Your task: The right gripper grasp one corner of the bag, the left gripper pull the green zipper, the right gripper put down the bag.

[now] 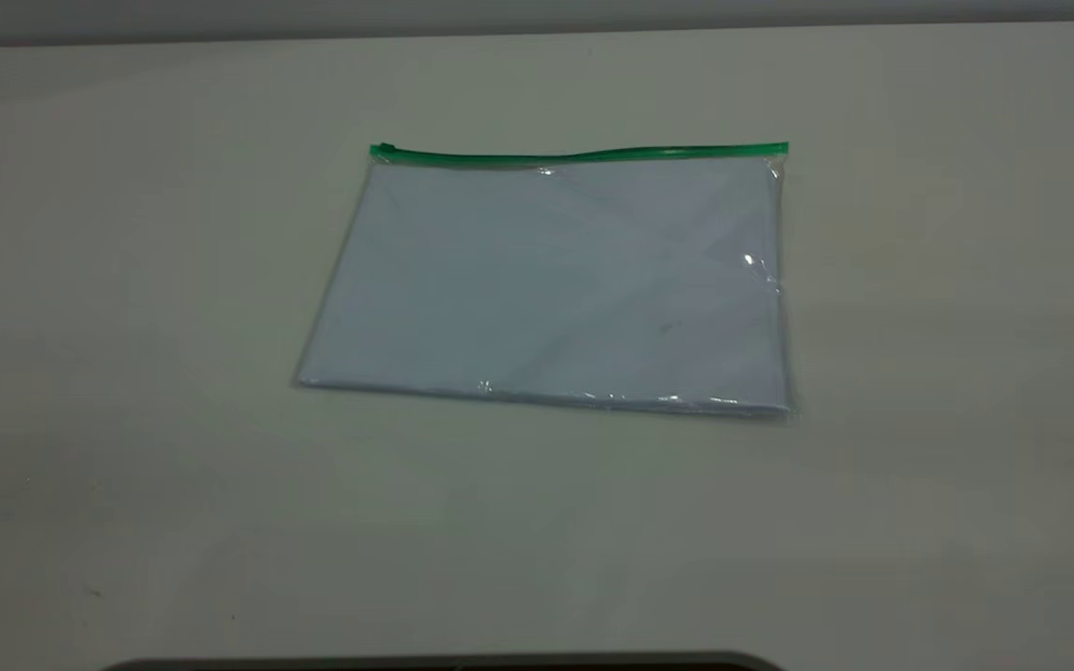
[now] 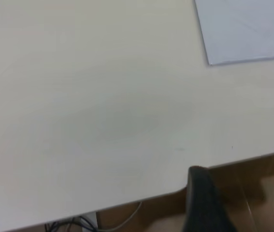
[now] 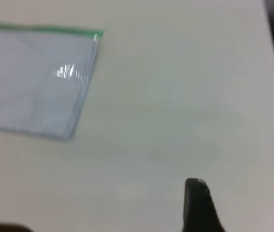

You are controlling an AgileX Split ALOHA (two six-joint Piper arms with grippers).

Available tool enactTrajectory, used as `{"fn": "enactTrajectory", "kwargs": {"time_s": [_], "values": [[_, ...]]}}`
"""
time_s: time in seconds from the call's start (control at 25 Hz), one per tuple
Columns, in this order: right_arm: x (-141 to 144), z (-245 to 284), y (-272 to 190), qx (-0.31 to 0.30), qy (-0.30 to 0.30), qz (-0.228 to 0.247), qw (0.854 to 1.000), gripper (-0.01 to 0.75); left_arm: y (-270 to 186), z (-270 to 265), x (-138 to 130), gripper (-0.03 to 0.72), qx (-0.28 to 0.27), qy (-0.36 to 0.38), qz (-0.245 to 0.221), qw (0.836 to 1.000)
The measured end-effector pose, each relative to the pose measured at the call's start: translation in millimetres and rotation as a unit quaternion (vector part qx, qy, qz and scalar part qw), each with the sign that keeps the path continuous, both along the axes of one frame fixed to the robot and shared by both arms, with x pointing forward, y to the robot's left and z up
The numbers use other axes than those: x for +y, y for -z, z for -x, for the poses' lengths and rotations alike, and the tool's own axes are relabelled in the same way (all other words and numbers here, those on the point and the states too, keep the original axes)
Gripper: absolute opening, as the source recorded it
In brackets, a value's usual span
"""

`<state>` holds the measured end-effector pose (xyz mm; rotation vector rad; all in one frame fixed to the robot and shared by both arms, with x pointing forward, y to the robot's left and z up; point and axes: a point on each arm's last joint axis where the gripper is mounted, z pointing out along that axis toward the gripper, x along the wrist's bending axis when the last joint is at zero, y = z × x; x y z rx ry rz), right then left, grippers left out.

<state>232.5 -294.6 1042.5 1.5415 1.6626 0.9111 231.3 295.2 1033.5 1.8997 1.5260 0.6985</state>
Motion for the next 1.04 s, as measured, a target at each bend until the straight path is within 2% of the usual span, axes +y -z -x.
{"fn": "enactTrajectory", "kwargs": {"time_s": [0.36, 1.04], "values": [[0.3, 1.9, 0.5, -0.003, -0.001, -0.002, 1.0, 0.484, 1.3, 9.7, -0.7, 0.496, -0.033, -0.042, 0.002, 0.999], [0.6, 1.9, 0.4, -0.003, -0.001, -0.003, 1.0, 0.484, 1.5, 10.0, -0.7, 0.496, -0.033, -0.044, 0.002, 0.998]]}}
